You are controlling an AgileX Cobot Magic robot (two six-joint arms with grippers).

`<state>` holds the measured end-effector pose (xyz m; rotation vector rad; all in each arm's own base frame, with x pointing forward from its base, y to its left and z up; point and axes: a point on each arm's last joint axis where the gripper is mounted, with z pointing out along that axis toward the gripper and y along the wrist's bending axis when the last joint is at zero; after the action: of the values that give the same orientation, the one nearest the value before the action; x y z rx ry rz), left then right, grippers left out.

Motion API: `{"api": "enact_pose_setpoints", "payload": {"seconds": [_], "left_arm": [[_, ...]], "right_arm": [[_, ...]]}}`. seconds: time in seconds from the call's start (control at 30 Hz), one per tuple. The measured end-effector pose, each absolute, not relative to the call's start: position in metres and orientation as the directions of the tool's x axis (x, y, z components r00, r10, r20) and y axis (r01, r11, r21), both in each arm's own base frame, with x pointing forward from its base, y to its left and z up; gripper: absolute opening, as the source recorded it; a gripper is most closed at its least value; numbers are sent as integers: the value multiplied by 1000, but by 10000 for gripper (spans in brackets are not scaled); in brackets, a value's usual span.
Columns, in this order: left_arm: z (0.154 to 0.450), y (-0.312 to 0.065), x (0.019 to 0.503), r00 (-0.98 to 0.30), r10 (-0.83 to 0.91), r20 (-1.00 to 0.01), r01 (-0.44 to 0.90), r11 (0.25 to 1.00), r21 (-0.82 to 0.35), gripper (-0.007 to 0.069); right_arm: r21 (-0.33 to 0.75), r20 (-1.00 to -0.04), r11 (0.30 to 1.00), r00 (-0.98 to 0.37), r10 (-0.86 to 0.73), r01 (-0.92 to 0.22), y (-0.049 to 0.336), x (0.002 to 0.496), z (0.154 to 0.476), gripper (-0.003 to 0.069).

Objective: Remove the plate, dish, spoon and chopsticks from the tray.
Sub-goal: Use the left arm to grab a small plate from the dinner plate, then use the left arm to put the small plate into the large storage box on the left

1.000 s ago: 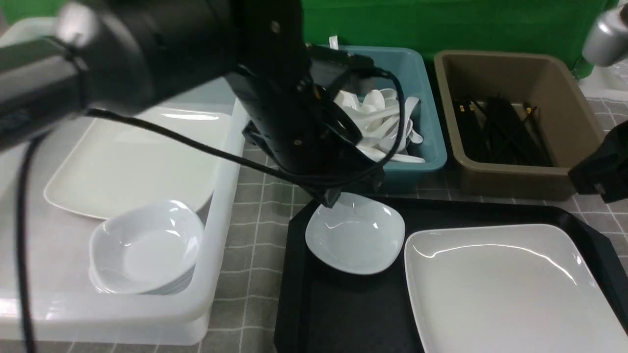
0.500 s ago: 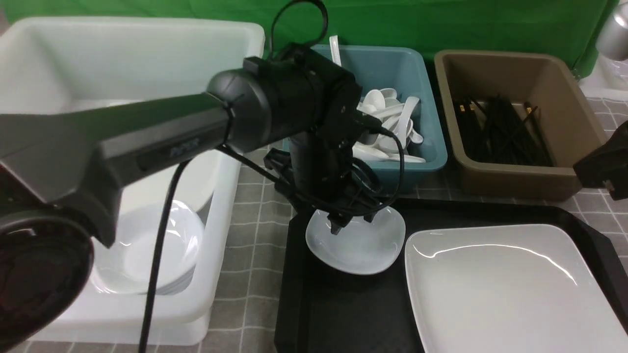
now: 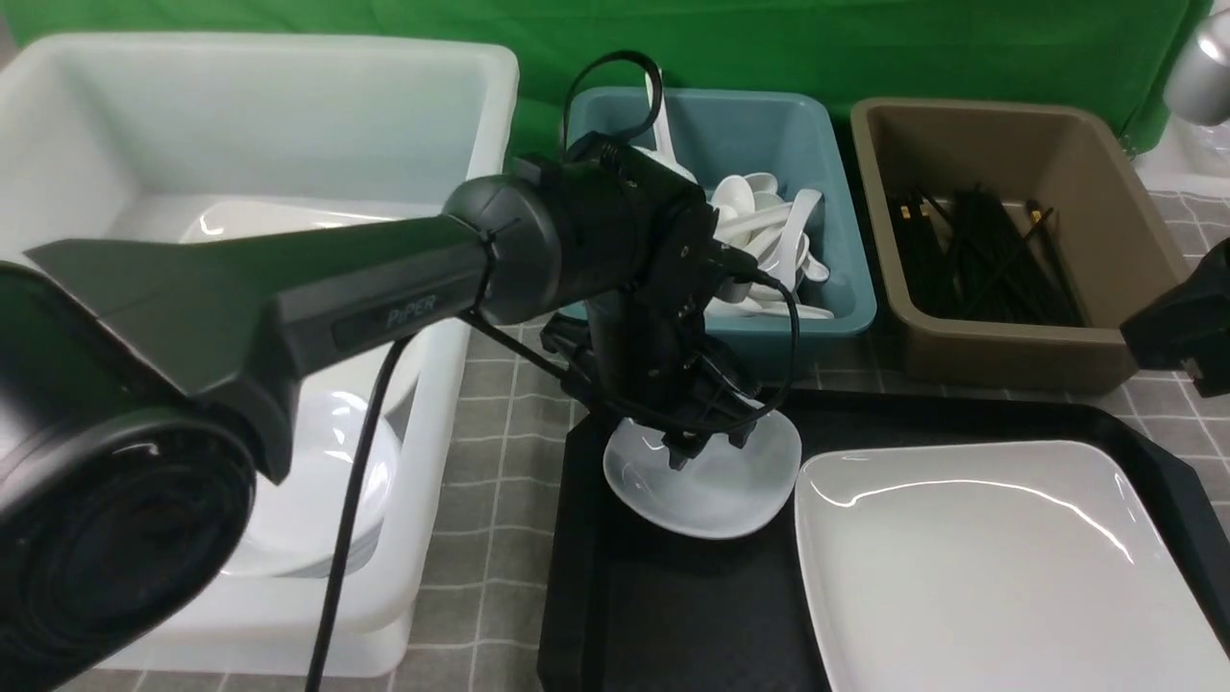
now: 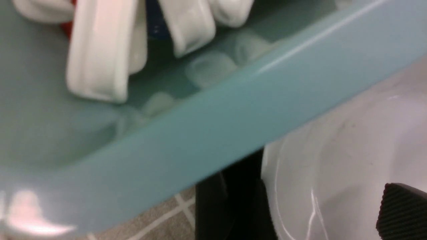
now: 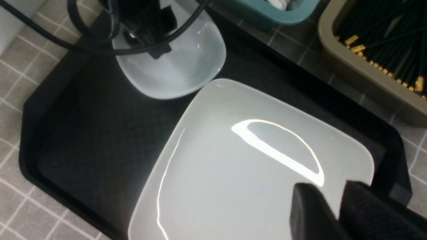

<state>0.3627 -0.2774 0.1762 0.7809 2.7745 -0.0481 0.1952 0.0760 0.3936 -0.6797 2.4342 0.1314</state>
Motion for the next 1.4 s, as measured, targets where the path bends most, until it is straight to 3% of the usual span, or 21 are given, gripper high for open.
{"api": "enact_pose_setpoints", "payload": {"seconds": [0.43,0.7,0.87,1.1,1.3,1.4], "left_arm": [[165,-278,359,-842,504,-194,510,860,21,389],[169,-275,357,-842,517,-157,521,853,17,179],[180,-273,355,-841,518,-156,523,852,16,159],[229,-264,342,-829,520,-206,529,849,13,38],[276,-255,328,-814,507,-285,534,845,-21,31],[313,-243,316,-794,485,-366,533,845,-37,31]], "right_arm": [[-66,-583,864,-684,-439,-499,76,196,394,196],[-68,-589,864,-679,-439,-499,76,196,394,196],[-68,-591,865,-678,-437,-498,76,197,395,197],[-69,-594,864,-675,-437,-498,76,197,395,197],[-70,-595,857,-669,-446,-510,77,197,395,197],[-33,-620,831,-641,-452,-555,82,193,398,197]]}}
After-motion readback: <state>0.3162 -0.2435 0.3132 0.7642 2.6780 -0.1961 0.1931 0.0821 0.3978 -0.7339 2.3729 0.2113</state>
